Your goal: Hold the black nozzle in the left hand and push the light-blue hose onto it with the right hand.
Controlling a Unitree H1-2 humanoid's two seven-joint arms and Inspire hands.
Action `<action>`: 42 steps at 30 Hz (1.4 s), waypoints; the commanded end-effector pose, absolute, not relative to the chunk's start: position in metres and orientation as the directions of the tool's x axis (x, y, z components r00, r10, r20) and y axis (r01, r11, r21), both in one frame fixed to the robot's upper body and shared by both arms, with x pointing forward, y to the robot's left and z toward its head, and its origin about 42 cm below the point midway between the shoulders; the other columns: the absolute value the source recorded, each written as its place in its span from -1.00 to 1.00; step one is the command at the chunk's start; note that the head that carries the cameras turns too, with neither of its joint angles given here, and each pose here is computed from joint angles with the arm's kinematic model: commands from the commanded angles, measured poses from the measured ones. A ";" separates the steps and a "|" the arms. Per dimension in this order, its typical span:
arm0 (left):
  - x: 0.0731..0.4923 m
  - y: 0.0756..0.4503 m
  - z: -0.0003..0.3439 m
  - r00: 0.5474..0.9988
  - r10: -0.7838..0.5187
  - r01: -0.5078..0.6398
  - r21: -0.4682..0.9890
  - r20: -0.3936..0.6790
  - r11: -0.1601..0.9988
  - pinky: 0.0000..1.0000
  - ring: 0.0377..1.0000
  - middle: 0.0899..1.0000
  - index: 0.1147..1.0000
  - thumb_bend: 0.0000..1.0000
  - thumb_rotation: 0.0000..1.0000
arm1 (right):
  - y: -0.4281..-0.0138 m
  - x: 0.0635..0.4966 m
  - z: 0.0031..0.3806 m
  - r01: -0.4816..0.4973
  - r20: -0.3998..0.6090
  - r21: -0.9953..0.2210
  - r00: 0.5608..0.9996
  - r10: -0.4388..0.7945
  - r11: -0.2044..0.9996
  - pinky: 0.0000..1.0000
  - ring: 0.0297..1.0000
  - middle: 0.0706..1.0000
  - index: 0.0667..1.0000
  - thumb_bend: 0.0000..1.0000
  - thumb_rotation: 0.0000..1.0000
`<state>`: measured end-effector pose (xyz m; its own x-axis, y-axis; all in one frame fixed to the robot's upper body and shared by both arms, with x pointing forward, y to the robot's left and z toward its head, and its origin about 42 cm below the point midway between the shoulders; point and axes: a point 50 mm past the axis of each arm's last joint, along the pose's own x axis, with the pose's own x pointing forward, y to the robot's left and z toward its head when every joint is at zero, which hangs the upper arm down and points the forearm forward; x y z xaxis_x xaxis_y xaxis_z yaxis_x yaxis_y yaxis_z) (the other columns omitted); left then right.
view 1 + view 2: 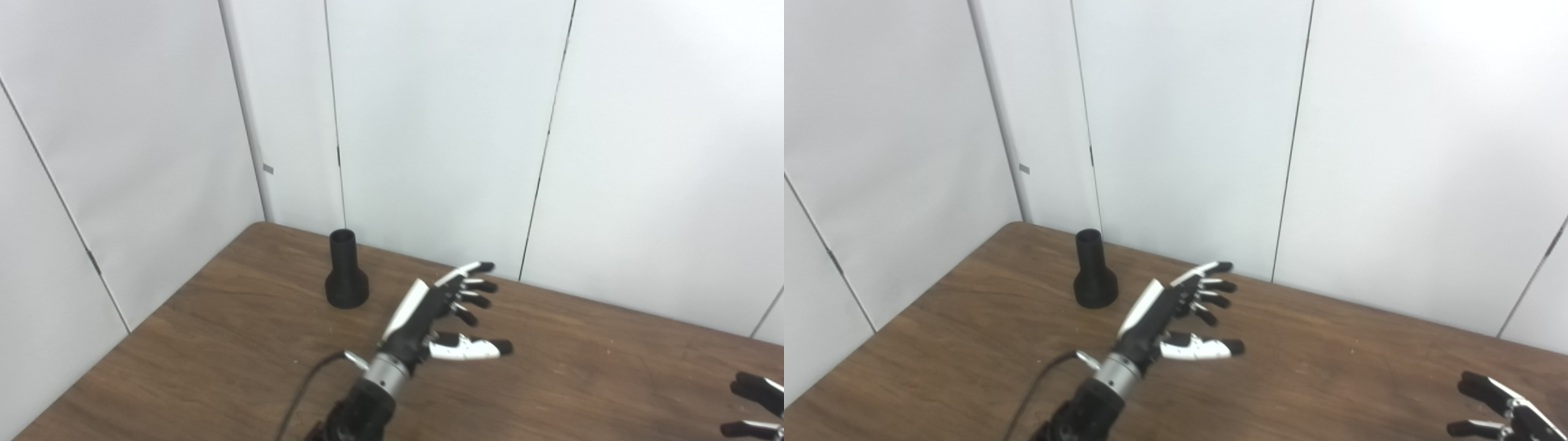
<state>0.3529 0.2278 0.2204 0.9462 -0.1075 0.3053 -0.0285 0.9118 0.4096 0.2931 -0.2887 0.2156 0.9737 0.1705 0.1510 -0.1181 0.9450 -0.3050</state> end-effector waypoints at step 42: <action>0.409 0.420 0.284 0.850 0.499 -0.423 0.786 0.170 0.452 1.00 1.00 0.90 1.00 1.00 -0.29 | -0.290 0.300 0.236 -0.109 0.252 -0.340 0.946 0.202 0.934 -0.25 0.21 0.63 0.60 0.16 -1.00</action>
<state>0.4044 0.4186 0.2678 0.8602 0.4934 0.1288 -0.3835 0.4594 0.8012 0.2969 -0.2907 0.2161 0.9709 0.1764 0.1622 -0.1187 0.9419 -0.3142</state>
